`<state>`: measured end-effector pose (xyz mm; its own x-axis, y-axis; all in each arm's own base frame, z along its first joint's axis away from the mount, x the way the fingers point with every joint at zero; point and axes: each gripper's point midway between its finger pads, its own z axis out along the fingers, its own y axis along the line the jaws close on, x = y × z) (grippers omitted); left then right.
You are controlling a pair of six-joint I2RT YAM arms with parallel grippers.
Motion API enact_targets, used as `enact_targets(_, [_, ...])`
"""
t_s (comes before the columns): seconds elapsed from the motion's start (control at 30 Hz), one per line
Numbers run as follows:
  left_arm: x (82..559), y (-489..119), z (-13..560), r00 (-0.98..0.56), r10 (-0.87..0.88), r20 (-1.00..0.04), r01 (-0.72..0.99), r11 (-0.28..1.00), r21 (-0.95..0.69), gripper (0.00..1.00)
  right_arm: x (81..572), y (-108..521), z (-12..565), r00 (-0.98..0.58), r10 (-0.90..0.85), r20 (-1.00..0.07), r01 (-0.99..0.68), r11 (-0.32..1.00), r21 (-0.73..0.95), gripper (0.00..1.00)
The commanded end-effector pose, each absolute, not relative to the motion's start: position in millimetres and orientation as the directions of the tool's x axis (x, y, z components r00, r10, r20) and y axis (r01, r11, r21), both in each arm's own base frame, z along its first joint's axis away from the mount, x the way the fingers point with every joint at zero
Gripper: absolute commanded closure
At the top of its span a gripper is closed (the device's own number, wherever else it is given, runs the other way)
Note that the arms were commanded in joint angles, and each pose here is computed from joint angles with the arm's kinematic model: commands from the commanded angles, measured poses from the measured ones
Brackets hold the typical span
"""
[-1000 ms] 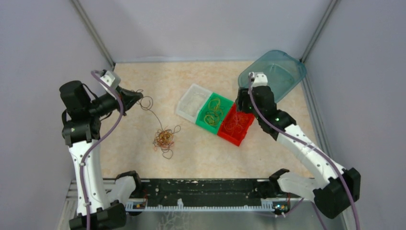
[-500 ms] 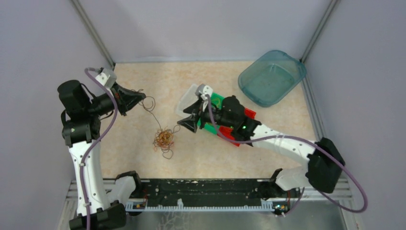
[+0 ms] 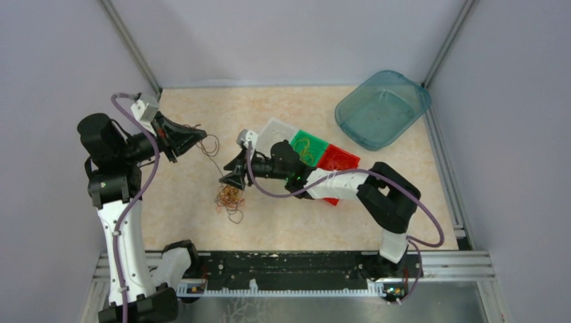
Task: Untangle the cables
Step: Untie the cable.
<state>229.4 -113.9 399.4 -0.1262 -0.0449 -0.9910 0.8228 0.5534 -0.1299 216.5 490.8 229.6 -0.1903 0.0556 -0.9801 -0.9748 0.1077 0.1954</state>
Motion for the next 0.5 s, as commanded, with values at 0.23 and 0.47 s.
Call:
enact_targets(0.23, [219.1, -119.4, 414.0, -0.087, -0.04, -0.995, 0.847, 0.523, -0.095, 1.0, 206.7, 520.6, 245.2, -0.189, 0.124, -0.974, -0.981, 0.013, 0.192, 0.89])
enact_targets(0.47, [223.3, -114.9, 384.7, -0.109, -0.004, -0.994, 0.831, 0.548, -0.094, 0.86, 223.0, 493.3, 292.1, -0.106, 0.241, -0.965, -0.982, 0.124, 0.139, 1.0])
